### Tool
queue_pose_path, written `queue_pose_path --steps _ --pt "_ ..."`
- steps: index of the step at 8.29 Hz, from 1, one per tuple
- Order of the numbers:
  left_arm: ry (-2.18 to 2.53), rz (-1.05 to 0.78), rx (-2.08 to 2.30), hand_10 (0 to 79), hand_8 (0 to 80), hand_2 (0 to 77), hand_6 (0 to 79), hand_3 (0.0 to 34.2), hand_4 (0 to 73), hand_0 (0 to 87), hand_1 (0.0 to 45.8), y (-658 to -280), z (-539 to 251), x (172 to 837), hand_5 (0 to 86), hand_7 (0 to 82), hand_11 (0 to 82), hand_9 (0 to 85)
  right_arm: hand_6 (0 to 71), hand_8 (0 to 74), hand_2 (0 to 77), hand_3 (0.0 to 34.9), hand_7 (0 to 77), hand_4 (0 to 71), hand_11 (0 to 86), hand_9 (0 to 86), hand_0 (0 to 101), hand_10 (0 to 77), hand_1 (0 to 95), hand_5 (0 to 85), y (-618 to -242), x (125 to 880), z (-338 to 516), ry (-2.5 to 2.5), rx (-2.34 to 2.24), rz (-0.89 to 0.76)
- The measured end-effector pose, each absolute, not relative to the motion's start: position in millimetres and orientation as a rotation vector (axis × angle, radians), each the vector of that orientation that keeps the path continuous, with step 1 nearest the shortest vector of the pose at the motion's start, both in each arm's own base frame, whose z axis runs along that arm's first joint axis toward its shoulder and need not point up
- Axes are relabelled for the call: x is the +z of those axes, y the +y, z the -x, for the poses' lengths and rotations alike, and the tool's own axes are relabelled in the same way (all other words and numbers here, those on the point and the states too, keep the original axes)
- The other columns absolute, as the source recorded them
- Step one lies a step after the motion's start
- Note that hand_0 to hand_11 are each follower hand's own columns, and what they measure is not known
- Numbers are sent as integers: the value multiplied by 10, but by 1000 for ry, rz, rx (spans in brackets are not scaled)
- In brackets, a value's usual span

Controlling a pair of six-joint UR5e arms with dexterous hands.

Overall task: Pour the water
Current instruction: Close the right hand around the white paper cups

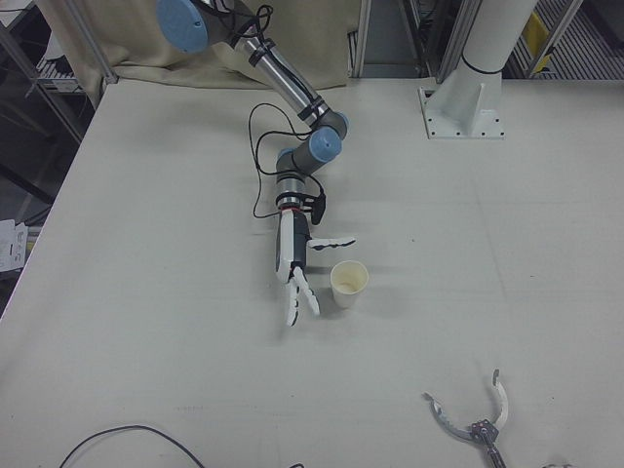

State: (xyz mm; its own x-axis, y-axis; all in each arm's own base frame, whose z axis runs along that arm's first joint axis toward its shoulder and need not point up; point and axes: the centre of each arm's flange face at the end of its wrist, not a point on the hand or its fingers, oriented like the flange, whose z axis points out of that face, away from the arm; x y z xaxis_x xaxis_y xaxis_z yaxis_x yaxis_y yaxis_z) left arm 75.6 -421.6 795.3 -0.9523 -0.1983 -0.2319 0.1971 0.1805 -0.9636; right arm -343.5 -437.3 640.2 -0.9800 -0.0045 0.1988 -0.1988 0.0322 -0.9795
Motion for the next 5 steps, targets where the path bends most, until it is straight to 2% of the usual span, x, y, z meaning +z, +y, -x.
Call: queue_pose_path --steps 4,5 --pt "2150 0 -1838 44 11 404 22 0 218 391 169 -4172 -730 7966 535 54 87 22 22 33 11 0 11 65 22 22 476 11 120 27 -4447 6370 3389 -2149 2086 -244" --pt "2149 0 -1839 44 11 409 22 0 218 390 169 -4169 -730 7969 535 54 87 22 16 33 11 0 33 65 22 22 478 11 120 27 -4473 6357 3401 -2146 2085 -254"
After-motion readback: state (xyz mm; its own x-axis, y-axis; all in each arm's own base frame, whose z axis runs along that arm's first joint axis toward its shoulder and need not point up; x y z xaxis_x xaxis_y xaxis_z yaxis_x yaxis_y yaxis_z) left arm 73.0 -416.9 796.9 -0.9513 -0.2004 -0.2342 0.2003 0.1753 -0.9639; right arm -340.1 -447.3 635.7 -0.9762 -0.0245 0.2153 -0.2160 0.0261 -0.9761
